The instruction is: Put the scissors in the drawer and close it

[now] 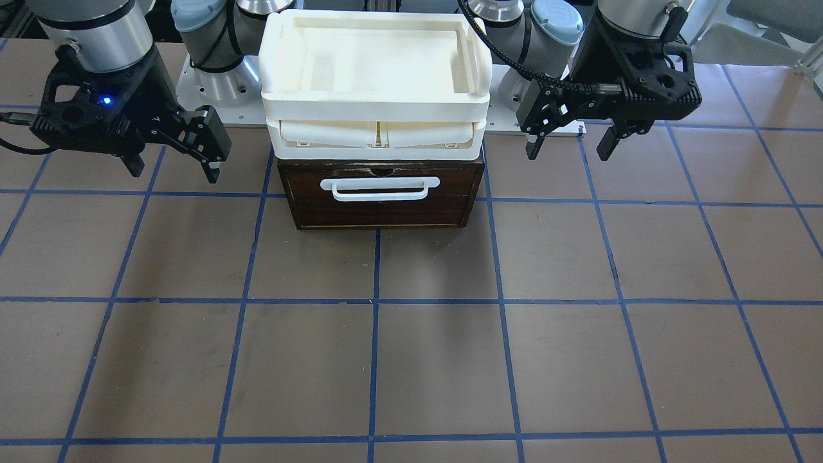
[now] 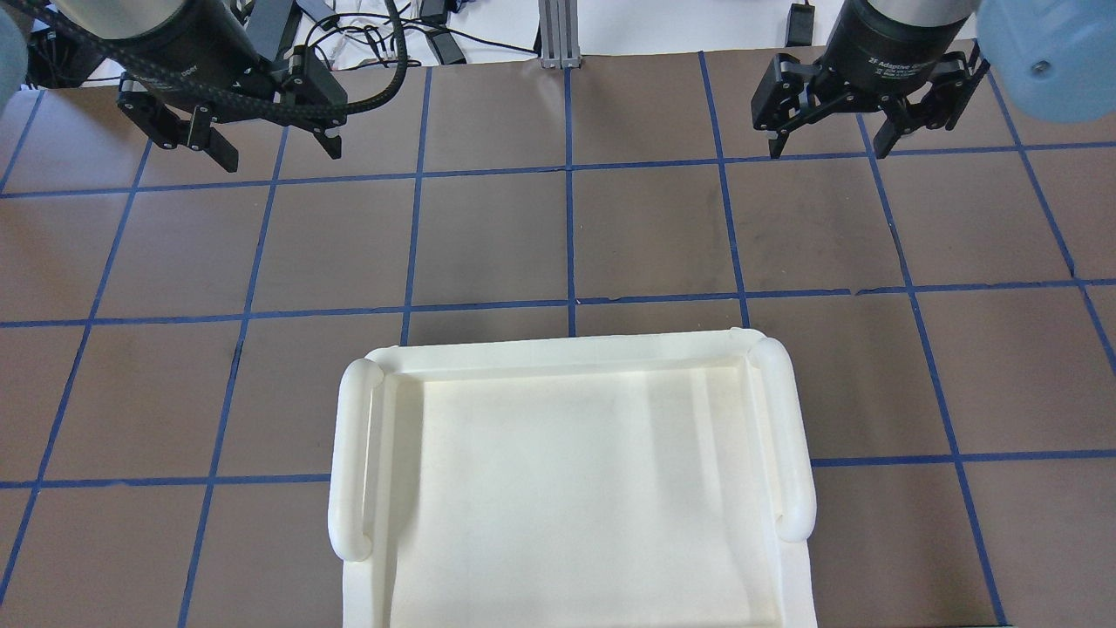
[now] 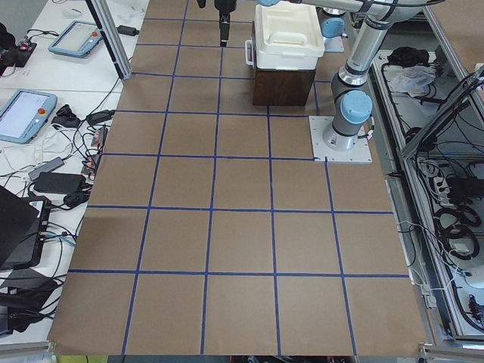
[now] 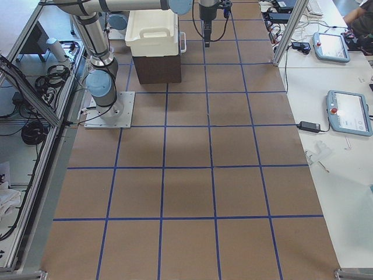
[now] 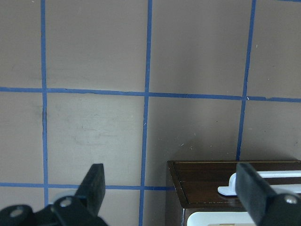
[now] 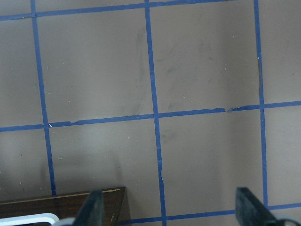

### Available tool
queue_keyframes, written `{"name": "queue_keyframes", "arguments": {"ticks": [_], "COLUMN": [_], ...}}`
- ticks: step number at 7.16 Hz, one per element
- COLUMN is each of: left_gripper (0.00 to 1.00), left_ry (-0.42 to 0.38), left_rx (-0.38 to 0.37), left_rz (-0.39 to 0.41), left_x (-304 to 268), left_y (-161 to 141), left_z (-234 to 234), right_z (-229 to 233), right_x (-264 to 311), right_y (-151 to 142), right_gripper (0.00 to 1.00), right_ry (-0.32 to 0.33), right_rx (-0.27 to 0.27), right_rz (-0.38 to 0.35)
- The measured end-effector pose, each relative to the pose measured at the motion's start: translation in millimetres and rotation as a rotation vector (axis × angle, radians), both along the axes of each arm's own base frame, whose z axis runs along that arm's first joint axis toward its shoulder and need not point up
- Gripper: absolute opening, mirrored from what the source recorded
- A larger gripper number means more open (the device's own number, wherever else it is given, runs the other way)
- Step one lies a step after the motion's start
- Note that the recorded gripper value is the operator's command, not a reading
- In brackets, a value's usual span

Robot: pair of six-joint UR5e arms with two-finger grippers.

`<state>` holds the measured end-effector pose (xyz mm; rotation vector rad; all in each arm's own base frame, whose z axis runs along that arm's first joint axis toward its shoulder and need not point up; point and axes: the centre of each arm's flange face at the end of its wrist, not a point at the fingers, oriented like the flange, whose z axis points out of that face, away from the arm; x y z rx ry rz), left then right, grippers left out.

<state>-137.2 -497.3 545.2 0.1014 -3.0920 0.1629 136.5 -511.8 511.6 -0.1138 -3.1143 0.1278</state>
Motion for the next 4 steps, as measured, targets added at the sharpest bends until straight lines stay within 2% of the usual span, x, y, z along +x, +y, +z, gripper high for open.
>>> {"name": "queue_keyframes", "arguments": {"ticks": [4], "left_gripper": [1.00], "left_ry": [-0.004], "left_rx": [-0.003], "left_rz": [-0.002], "left_x": [0.3], "left_y": [3.2], "left_z": [1.1], "right_z": [0.0], "right_x": [0.0], "right_y": [0.0], "right_gripper": [1.00], "right_ry": [0.000], "right_rx": [0.000], "right_rz": [0.000]}}
